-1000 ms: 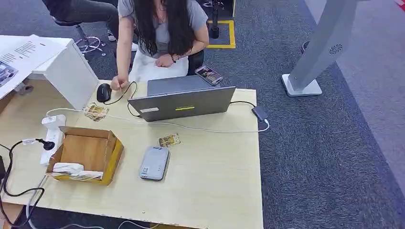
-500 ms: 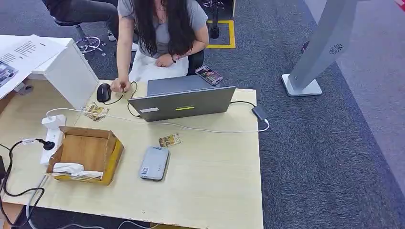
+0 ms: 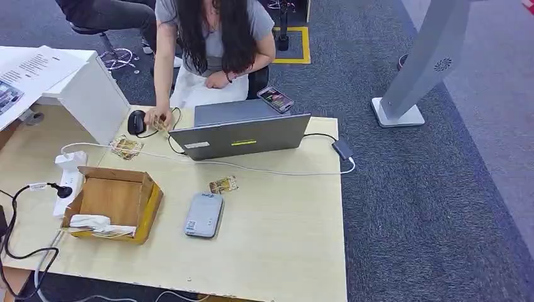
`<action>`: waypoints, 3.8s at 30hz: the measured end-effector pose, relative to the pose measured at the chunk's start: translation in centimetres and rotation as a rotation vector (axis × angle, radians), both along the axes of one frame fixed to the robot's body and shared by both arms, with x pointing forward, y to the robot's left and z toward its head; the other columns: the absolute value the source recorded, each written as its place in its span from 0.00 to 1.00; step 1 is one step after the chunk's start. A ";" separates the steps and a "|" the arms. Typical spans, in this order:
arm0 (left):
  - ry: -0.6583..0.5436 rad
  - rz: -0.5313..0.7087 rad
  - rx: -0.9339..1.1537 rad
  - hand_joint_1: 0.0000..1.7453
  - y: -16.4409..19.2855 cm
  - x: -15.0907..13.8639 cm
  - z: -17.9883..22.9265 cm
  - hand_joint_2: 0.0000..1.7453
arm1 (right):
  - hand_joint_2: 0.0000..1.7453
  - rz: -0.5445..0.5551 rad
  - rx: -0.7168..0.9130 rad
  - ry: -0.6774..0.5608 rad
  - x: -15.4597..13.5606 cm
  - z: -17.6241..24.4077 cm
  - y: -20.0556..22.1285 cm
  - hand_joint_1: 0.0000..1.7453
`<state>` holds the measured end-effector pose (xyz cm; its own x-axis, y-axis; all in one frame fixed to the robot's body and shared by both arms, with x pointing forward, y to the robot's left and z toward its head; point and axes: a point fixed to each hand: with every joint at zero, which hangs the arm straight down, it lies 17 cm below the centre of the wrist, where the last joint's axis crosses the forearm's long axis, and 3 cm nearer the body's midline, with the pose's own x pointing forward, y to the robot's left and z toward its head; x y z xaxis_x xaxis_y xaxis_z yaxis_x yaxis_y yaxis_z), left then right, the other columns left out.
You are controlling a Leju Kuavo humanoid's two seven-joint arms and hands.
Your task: Pass the card to the sensor for recognition and then transmit it.
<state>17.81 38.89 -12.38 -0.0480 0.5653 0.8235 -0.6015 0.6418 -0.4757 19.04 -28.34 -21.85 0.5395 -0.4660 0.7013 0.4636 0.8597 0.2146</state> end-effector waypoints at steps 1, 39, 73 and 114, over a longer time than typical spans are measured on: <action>-0.007 -0.017 0.003 0.00 -0.3 0.2 0.2 1.00 | 1.00 -0.001 -0.008 0.011 -0.2 -0.2 -0.1 0.00; -0.488 0.066 1.263 0.00 0.8 7.7 40.1 1.00 | 1.00 0.550 -0.118 1.049 -19.5 -6.4 0.6 0.00; -0.687 0.020 1.645 0.00 -8.9 10.9 46.1 1.00 | 1.00 0.713 -0.201 1.044 -19.3 -6.4 -0.7 0.00; 0.080 0.024 2.059 1.00 1.6 27.9 39.2 1.00 | 1.00 0.781 -0.238 0.995 -18.2 -6.5 -1.5 0.00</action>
<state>45.67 40.47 26.79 0.0205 -0.9935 0.1124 -0.5943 0.0783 0.8005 0.84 -29.86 -28.35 0.9475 0.2891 -0.1368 -0.3061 0.9435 -0.1266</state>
